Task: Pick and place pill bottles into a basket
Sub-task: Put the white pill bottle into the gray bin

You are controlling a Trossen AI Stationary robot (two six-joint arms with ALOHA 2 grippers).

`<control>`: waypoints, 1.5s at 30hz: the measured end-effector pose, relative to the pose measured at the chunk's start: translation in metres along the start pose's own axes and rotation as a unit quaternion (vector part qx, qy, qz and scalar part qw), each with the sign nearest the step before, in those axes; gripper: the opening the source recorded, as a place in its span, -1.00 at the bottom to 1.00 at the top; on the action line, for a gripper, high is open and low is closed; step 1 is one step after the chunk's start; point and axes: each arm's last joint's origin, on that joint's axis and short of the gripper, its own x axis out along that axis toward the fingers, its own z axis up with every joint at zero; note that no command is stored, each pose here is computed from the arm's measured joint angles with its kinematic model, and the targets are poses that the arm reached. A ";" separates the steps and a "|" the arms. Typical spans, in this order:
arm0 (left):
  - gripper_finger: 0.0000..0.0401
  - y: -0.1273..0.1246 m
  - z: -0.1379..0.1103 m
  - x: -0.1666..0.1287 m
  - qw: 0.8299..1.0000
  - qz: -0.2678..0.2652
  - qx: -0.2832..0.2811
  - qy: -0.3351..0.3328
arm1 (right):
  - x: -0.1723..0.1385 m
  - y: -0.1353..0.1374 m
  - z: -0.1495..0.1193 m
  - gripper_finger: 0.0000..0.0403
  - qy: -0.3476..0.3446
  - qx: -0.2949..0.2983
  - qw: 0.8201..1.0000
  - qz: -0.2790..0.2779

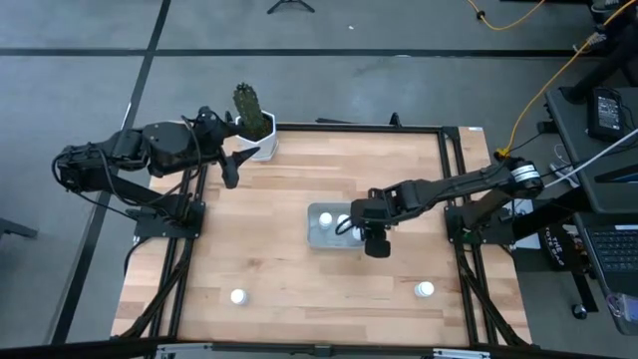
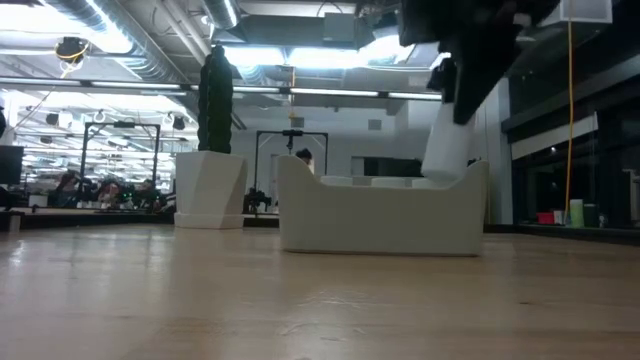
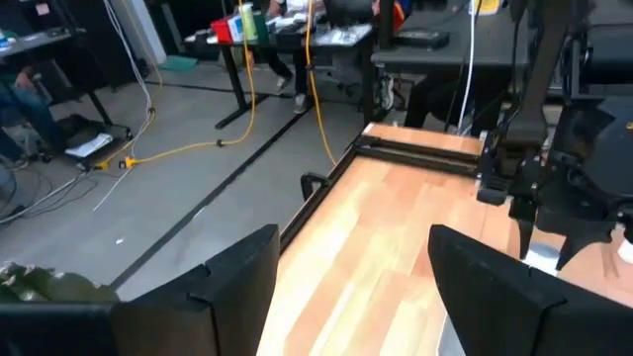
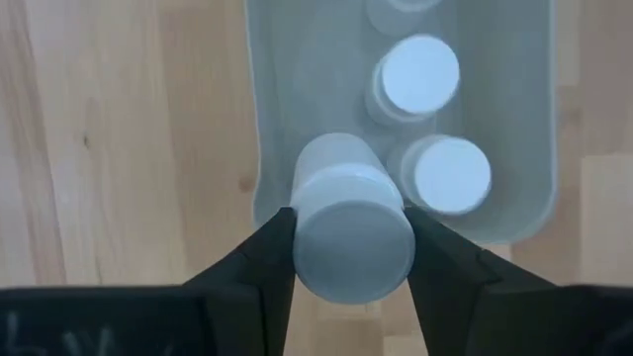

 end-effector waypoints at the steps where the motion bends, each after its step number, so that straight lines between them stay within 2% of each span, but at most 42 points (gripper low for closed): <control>1: 0.26 0.000 0.000 0.000 1.000 0.000 0.001 0.001 | 0.003 -0.001 0.000 -0.25 -0.007 0.002 1.000 0.002; 8: 0.26 -0.005 -0.001 0.007 1.000 0.002 0.006 0.009 | 0.021 -0.014 -0.001 -0.25 -0.019 0.023 1.000 0.002; 19: 0.26 -0.009 -0.001 0.013 1.000 -0.001 0.010 0.016 | 0.059 -0.022 0.006 -0.25 0.036 0.038 0.999 -0.007; 29: 0.26 -0.009 -0.001 0.013 1.000 -0.002 0.010 0.016 | 0.065 -0.022 0.008 -0.24 0.053 0.065 0.996 -0.009; 37: 0.26 -0.009 -0.001 0.013 1.000 -0.003 0.015 0.016 | 0.055 -0.020 0.017 0.22 0.052 0.069 0.996 -0.001; 45: 0.26 -0.010 -0.001 0.013 1.000 -0.015 0.014 0.017 | 0.030 -0.017 0.032 0.31 0.049 0.071 0.996 0.000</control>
